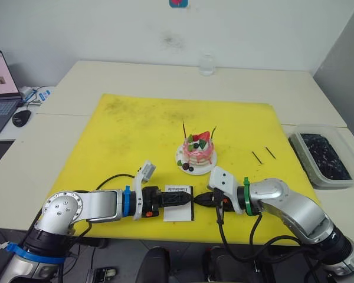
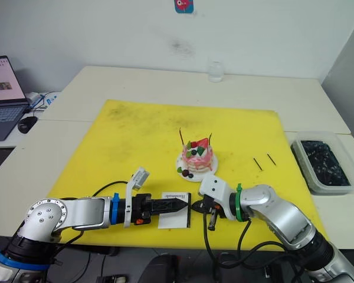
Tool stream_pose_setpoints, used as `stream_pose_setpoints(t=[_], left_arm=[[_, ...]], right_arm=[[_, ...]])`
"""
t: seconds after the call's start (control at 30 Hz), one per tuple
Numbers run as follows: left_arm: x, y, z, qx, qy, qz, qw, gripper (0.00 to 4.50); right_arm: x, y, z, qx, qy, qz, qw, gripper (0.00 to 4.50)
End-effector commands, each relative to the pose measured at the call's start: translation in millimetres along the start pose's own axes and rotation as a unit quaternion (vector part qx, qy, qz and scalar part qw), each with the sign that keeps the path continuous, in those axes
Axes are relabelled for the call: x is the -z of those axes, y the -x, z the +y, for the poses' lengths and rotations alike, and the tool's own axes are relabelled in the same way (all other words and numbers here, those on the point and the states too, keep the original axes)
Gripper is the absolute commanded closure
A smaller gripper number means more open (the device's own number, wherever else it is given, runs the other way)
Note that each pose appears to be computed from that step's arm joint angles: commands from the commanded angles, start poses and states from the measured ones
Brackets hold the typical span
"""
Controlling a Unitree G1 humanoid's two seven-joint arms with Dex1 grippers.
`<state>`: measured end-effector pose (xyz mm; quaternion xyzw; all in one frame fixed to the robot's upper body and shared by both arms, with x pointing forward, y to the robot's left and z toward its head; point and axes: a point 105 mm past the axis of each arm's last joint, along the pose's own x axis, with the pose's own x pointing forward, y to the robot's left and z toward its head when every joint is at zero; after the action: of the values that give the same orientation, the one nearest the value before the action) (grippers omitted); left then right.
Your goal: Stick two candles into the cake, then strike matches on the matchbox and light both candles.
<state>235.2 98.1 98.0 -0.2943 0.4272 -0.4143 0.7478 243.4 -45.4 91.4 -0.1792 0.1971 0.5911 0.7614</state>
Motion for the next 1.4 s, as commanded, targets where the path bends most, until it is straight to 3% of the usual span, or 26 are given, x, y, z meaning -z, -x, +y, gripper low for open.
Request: stream_pose_setpoints(t=[0.03, 0.23, 0.33, 0.43, 0.57, 0.7, 1.03, 1.33, 1.4], left_arm=[[11.7, -8.0, 10.1, -0.028, -0.014, 0.021, 0.999, 0.91], [8.4, -8.4, 17.3, -0.041, -0.046, 0.014, 0.998, 2.74], [4.4, -4.1, -5.5, 0.027, -0.056, 0.014, 0.998, 3.78], [4.3, -0.9, -24.4, 0.084, -0.061, 0.029, 0.994, 4.47], [-0.5, -6.6, -34.3, 0.11, -0.057, 0.03, 0.992, 4.47], [0.6, -20.9, -20.5, 0.08, -0.043, 0.024, 0.996, 4.47], [14.2, -43.9, -1.4, 0.045, -0.018, 0.034, 0.998, 4.47], [15.2, -41.0, 3.7, 0.038, -0.01, 0.032, 0.999, 1.9], [14.5, -40.3, 4.5, 0.039, -0.003, 0.031, 0.999, 1.9]], right_arm=[[-12.7, 3.1, 3.1, -0.003, 0.016, -0.019, 1.0, 4.5], [-14.0, 6.7, 1.3, 0.008, 0.011, -0.023, 1.0, 4.5], [-14.5, 16.5, -2.6, 0.024, 0.006, -0.026, 0.999, 4.5], [-13.7, 31.2, -6.7, 0.042, -0.001, -0.025, 0.999, 4.5], [-8.8, 57.2, -14.9, 0.077, -0.008, -0.013, 0.997, 4.5], [-3.5, 70.0, -16.4, 0.092, -0.016, -0.002, 0.996, 4.5], [5.5, 48.9, -4.7, 0.071, -0.036, 0.001, 0.997, 4.5], [23.7, 34.5, -3.2, 0.057, -0.021, 0.039, 0.997, 4.5], [22.9, 32.3, -1.7, 0.05, -0.013, 0.04, 0.998, 4.5]])
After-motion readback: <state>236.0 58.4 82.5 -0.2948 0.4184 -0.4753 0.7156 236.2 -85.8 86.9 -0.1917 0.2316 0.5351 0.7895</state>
